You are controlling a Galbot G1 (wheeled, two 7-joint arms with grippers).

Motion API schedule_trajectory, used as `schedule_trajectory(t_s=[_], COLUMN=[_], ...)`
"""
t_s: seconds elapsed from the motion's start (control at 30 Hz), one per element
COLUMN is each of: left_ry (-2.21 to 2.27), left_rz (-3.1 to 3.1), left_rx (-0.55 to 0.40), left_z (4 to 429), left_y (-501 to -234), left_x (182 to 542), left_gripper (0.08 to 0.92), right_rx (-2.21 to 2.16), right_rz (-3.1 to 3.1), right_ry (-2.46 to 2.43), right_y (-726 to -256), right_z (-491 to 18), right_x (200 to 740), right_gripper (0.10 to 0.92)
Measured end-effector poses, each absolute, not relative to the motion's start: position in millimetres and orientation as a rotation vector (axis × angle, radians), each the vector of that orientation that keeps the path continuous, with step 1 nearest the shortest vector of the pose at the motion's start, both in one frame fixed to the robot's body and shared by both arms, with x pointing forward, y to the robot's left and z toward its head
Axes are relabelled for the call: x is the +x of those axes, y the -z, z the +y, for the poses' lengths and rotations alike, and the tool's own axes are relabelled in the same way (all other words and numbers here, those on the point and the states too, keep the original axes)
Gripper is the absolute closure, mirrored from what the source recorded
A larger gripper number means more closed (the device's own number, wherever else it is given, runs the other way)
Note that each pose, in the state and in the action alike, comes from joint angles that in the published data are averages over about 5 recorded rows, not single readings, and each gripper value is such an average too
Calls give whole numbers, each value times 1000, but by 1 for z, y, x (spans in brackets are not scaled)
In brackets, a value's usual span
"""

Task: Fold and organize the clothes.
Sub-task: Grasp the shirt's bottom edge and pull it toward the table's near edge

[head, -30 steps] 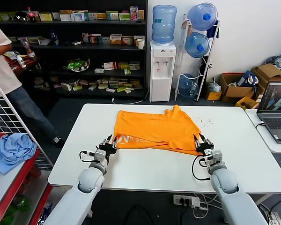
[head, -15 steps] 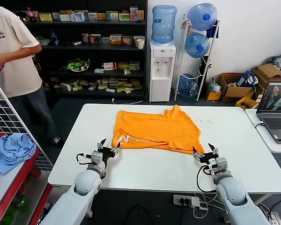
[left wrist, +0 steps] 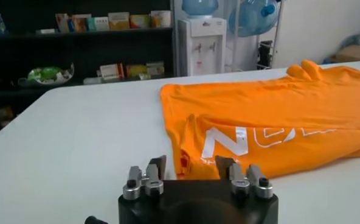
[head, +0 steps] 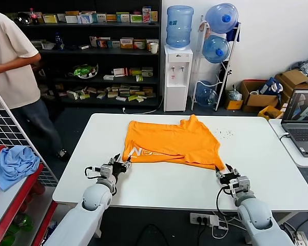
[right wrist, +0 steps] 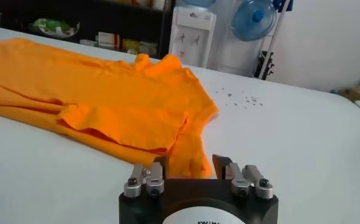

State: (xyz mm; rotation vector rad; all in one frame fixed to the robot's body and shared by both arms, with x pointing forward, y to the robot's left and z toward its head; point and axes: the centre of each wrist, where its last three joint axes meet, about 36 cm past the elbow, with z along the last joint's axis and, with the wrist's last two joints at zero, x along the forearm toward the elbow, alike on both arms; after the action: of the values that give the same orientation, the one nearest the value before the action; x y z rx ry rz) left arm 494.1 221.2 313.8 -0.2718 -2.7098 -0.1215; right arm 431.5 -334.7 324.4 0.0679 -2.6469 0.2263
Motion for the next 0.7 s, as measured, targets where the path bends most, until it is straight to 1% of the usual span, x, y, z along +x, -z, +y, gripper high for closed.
schedule_trajectory(t_s=[0.2,0.33,0.47,0.53,0.7], left_ry=[116,112,109,106,102], left_rz=[-2691,-2687,-2689,-2689,-2684], left_rx=[-276,-277,-279,-278,-273], left_z=[227,230,234,237,244], left_y=[-312,-314,-316,-318,-322], left_x=[491,486,480,476,466], left_gripper=[665,787,886,908,911], right_rx=[68,76,83,84,84], right_rz=[-2641,-2638,-2634,-2632,-2629], right_ry=[-220,-220,-220,-221,-231], right_y=[-325,-326,-328,-330,-338], right_z=[-336,-338,-341,-343,-349], right_x=[430,428,426,425,420], right_gripper=[793,884,898,898,898])
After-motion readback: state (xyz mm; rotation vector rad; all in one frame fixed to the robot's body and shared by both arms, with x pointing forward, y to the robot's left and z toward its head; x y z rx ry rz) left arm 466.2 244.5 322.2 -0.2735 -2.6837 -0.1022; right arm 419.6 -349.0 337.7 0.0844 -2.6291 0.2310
